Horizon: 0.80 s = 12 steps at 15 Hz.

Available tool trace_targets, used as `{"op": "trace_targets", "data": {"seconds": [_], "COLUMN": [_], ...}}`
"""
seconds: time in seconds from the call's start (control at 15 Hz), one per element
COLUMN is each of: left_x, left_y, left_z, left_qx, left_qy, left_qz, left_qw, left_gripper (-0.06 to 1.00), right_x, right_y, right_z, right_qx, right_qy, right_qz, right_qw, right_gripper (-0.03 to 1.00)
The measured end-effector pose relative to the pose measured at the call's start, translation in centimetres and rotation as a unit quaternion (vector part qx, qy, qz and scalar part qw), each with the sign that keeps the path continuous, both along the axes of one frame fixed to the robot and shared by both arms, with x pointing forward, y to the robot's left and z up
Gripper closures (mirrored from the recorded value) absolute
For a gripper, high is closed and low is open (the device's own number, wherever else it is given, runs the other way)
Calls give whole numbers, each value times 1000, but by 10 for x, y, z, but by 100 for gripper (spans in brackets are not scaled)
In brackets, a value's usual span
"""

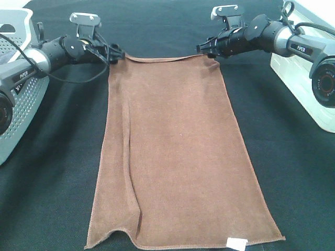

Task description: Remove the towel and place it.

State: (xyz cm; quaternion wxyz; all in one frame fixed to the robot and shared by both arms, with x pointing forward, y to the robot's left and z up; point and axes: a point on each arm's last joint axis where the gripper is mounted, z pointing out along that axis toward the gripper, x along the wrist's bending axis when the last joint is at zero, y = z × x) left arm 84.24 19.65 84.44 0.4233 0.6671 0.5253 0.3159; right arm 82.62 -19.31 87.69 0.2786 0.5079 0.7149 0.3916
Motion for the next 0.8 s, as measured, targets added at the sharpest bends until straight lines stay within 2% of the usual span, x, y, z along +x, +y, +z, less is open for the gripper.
{"op": "trace_targets", "data": {"seconds": [0.2,0.33,0.53,0.8], "left_x": [-3,-2,-4,-12], "left_y": [-2,-7,-29,-40], "left_z": [-4,8,58,126], "left_qx": [-25,-41,-81,-85], "left_qy": [38,43,33,-5], "left_qz": [1,-5,-30,-41], "left_qw": [999,998,996,996], "left_gripper": [24,24,24,24], "right_x": [-3,-4,-10,-22], "right_y": [2,2,1,-8], "right_z": [16,34,63,117], "right_qx": [-2,-6,-23,-60], "right_qy": [7,2,8,8], "right_qz": [13,21,34,11], "right_qw": [1000,1000,999,998], "right_gripper": [45,45,45,45]}}
